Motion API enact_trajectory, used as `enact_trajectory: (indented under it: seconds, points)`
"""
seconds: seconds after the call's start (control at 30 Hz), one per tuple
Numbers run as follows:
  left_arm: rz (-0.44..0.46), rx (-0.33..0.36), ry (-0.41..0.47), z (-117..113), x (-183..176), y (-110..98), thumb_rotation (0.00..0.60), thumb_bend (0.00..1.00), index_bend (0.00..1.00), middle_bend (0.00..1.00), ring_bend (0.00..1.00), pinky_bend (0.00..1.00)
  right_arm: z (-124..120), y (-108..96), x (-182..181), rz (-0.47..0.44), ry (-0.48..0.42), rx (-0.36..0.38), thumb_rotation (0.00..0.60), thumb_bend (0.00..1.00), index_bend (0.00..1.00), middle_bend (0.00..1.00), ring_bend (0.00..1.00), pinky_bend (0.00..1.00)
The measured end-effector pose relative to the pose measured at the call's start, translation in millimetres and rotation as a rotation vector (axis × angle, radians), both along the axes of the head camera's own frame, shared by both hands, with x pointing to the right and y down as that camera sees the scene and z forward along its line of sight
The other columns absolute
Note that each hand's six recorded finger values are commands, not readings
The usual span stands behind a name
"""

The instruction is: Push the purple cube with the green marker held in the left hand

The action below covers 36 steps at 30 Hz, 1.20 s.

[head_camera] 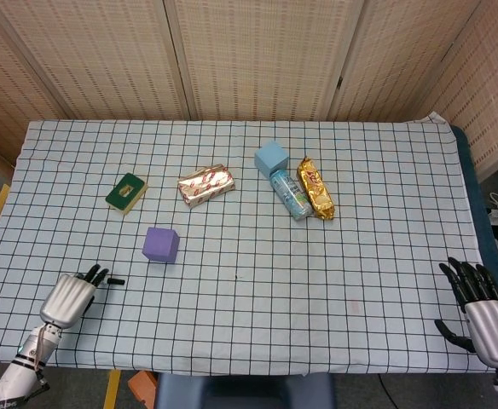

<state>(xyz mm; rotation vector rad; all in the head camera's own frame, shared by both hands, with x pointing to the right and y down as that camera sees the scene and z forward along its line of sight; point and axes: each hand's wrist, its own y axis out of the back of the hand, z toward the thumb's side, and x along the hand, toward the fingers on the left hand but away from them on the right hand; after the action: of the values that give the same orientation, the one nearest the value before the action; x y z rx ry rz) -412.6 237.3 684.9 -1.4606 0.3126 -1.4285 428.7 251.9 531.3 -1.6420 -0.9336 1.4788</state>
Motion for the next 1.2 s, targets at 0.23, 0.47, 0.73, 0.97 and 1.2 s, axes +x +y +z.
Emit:
enact_trajectory:
  seconds: [0.23,0.47,0.73,0.97,1.2]
  points:
    - [0.029,0.006,-0.071,21,-6,-6,0.600,0.41,0.30,0.31,0.64,0.95,4,1,0,-0.003,0.007,-0.022,0.600,0.13,0.00,0.00,0.00,0.00]
    - [0.035,0.012,-0.089,32,-10,-9,0.600,0.42,0.40,0.36,0.64,0.96,4,1,-1,-0.001,0.008,-0.026,0.600,0.13,0.00,0.00,0.00,0.00]
    - [0.041,0.016,-0.097,37,-11,-11,0.600,0.42,0.47,0.43,0.65,0.96,5,1,-1,-0.002,0.007,-0.029,0.600,0.13,0.00,0.00,0.00,0.00]
    - [0.041,0.021,-0.108,40,-14,-12,0.600,0.43,0.50,0.47,0.66,0.97,5,2,-2,-0.002,0.008,-0.030,0.600,0.13,0.00,0.00,0.00,0.00]
    - [0.033,0.034,-0.108,39,-19,-13,0.600,0.46,0.57,0.56,0.68,0.98,6,2,-3,-0.003,0.009,-0.031,0.600,0.13,0.00,0.00,0.00,0.00]
